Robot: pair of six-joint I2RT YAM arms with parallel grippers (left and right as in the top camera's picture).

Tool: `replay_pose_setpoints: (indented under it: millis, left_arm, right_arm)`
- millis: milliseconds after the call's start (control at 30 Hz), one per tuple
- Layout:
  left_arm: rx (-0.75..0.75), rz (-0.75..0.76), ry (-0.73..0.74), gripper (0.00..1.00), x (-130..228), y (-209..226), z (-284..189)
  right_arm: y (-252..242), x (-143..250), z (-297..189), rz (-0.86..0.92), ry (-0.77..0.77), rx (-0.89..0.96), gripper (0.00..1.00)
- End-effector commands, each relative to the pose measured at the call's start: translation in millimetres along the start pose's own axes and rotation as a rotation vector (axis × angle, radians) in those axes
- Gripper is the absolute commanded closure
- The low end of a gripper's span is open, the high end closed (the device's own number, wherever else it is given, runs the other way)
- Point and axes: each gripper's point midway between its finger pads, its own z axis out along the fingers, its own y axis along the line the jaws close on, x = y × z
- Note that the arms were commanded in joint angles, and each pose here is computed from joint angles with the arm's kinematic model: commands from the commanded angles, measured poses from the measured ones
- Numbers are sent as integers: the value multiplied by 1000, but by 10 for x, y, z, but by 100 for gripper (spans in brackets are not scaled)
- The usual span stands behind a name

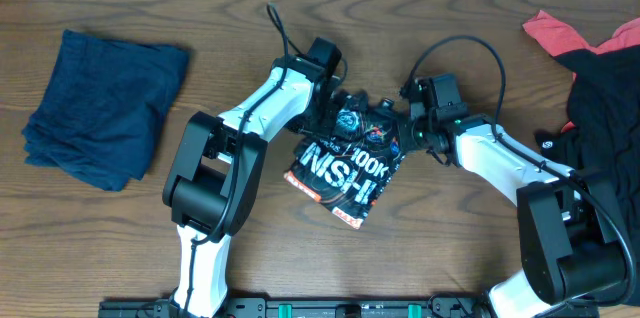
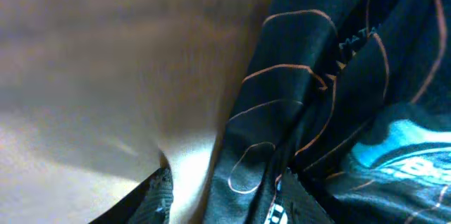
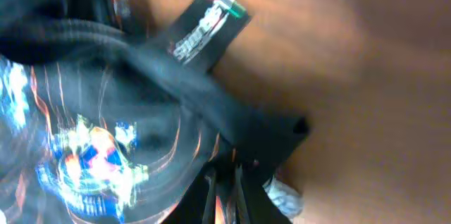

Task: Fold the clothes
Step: 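Grasp the black bundle's top edge with the left gripper, right gripper releasing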

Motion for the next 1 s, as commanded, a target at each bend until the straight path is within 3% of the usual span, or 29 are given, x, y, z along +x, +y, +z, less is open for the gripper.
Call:
replay_pose_setpoints:
  millis: [0,100,167,200,267,300,500,700,967]
  left_arm:
    - [107,-129,88,50,188,-161,90]
    - [139,-144,33,48,100,-221,-135]
    - [129,-141,-24,42,21,-193,-321]
    - [109,-141,-69,36,-42,-143,-441]
    - [81,-144,-160,4,-170,-54,-659]
    - [83,-137,-199,2,-234,-37,-742]
    - [98,-57,-315,2,-498,52,-868]
    - [280,76,-271,2,-519,-168,-619]
    - [363,128,-217,2,-511,-274,-240]
  right_arm:
    - [-1,-144,31,-69,-61,13,89]
    - [16,-253,5,-90,-89,11,89]
    - [18,-243,-19,-87,-70,14,85]
    - [17,-229,-33,-85,-58,16,82]
    - [-22,-210,-79,-77,-41,36,79]
    - [-48,-204,-106,-72,-38,48,78]
    - [-198,-197,-302,-54,-34,119,73]
    - [-208,-150,-397,-47,-17,123,72]
    - [-344,-55,-431,12,20,152,71]
